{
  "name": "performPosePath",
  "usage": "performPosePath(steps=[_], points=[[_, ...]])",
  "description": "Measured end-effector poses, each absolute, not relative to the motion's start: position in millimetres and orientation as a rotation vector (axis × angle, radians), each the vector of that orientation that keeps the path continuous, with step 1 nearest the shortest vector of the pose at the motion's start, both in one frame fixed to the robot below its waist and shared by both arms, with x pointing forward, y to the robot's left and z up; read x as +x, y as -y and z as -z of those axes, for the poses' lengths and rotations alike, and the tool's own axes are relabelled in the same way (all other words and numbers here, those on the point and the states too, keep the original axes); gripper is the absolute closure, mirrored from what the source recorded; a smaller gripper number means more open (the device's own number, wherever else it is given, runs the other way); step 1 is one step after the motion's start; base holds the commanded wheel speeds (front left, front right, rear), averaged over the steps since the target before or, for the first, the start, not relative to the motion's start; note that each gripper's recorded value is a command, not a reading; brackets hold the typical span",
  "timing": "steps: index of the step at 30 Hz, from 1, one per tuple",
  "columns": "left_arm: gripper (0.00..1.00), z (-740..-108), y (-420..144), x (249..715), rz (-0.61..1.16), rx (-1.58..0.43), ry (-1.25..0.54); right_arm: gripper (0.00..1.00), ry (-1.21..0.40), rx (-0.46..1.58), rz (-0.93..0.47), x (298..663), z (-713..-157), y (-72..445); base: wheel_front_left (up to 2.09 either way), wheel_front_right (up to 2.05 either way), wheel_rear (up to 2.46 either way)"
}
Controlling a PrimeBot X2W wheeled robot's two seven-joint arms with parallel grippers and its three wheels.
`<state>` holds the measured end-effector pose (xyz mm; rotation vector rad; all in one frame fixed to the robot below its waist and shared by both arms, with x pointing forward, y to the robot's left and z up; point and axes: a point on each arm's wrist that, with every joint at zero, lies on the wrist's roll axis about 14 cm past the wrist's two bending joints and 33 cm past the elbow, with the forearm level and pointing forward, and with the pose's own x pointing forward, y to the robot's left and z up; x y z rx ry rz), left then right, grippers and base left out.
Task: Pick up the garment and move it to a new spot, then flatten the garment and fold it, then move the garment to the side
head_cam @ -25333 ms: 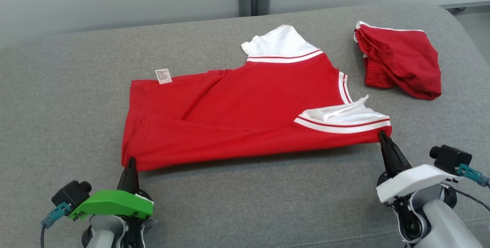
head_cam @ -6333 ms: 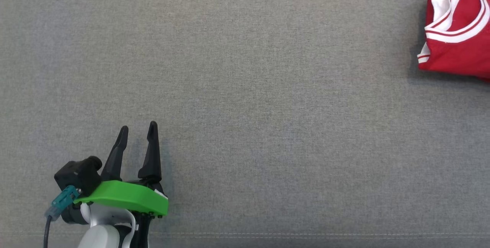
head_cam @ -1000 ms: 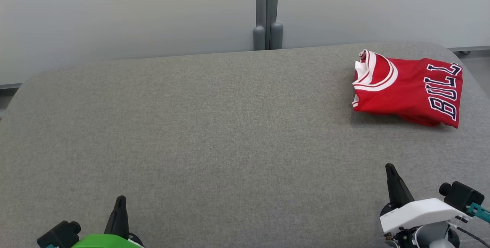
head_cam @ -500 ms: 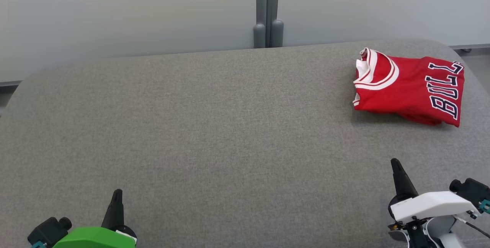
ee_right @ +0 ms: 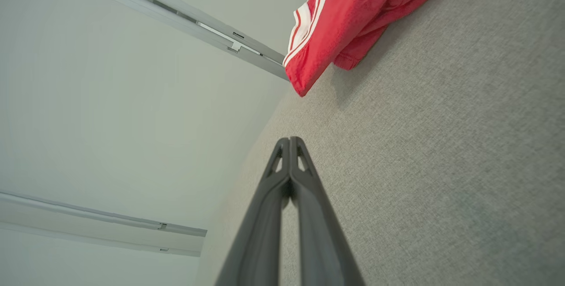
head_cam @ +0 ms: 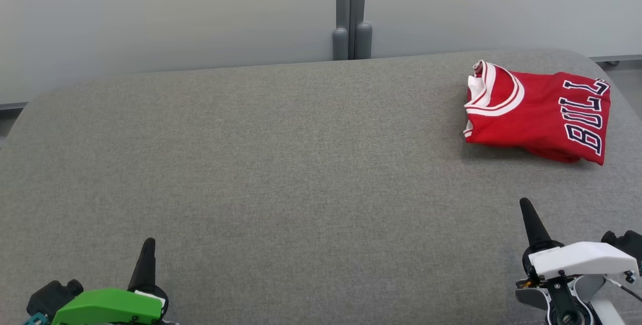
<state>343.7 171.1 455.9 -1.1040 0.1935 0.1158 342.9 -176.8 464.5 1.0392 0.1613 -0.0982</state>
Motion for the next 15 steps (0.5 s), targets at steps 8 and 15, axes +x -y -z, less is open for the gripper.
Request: performPosePath(steps=[8, 15], points=[[1.0, -460, -171, 349, -0.102, -1.194, -0.188, 1.0, -0.151, 1.14, 0.106, 348, -466, 181, 0.0, 0.0, 0.0], [1.0, -462, -175, 353, -0.101, -1.273, -0.173, 1.0, -0.138, 1.237, 0.107, 353, -469, 186, 0.0, 0.0, 0.0]])
